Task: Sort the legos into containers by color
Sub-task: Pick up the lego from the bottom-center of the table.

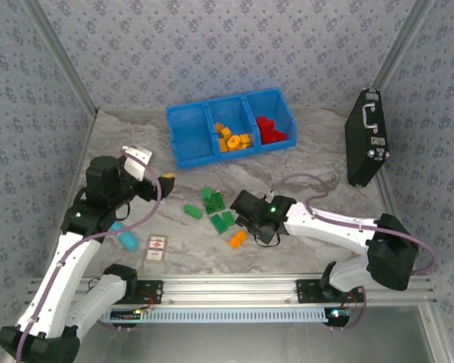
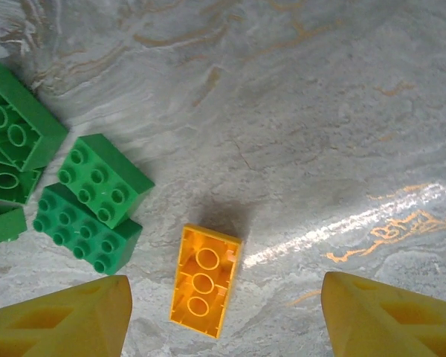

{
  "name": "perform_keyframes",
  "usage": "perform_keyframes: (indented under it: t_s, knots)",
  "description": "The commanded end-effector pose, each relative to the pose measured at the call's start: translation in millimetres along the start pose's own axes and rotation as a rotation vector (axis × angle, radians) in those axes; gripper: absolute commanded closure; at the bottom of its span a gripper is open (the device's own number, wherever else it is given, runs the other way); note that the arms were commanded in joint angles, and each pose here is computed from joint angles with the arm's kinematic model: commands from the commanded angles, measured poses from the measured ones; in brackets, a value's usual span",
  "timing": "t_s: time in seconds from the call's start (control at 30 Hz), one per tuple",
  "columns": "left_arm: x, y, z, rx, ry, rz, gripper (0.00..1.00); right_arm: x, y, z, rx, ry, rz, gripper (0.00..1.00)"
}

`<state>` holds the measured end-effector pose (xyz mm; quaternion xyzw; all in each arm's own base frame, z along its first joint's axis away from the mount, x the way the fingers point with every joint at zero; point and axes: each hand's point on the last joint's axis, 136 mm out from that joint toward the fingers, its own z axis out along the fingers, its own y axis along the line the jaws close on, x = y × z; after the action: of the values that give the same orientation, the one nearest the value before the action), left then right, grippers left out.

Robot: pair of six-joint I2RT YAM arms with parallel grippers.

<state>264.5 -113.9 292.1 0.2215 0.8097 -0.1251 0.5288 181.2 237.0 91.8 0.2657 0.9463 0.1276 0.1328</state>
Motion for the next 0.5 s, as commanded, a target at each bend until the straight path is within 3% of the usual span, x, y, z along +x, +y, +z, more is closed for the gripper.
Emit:
perform_keyframes:
  t_s: [0.0,0.47]
  knots:
    - [-24,-4,-15,0.007,-0.084,0.012,0.0,4,-10,0,0.03,-0.014,0.068,0.3]
    - [-31,-9,-29,0.022,-0.139,0.014,0.0,26,3,37,0.048,0.035,0.057,0.23]
